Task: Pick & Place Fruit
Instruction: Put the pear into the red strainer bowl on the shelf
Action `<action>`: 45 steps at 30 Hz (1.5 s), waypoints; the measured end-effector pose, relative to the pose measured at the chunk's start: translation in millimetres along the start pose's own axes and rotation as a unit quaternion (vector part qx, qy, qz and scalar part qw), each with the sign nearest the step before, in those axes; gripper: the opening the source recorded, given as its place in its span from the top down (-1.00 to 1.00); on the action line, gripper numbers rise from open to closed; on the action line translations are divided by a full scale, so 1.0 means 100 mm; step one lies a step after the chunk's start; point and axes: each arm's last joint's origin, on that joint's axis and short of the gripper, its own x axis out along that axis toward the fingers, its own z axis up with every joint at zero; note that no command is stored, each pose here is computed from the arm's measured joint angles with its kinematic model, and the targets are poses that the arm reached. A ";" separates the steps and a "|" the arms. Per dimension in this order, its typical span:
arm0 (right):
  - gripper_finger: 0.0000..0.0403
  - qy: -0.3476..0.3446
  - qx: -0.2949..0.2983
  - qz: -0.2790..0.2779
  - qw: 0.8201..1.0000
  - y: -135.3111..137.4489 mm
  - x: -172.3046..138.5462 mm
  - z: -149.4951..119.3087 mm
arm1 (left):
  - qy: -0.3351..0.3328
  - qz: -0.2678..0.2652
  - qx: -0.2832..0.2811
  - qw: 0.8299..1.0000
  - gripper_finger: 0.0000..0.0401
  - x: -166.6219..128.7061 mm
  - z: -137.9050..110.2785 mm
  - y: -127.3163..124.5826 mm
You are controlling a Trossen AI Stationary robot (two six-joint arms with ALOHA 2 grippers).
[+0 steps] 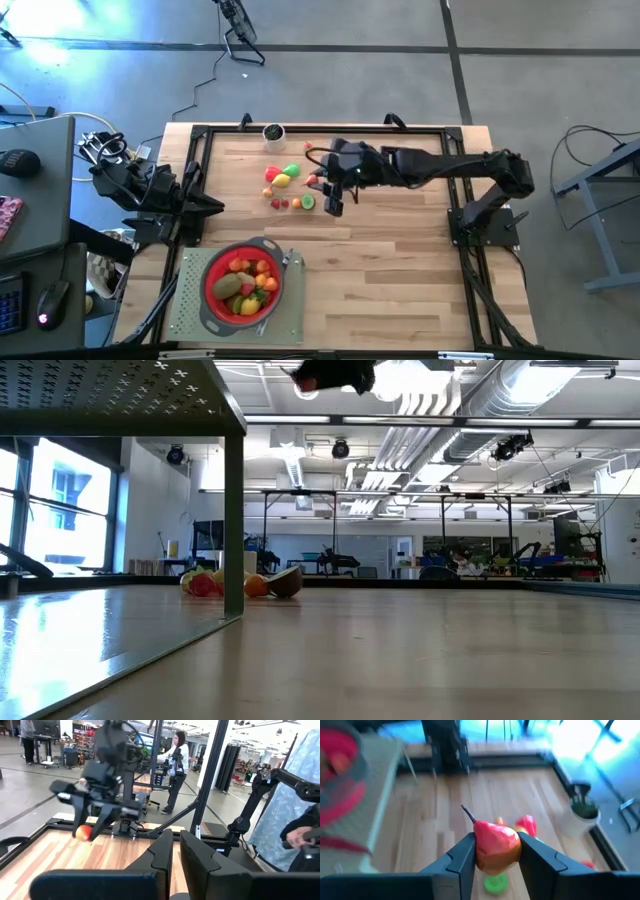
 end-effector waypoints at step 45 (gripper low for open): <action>0.40 -0.226 -0.075 -0.019 0.971 1.18 -0.42 0.29 | -0.073 0.101 -0.348 0.929 0.85 0.45 -0.07 -0.25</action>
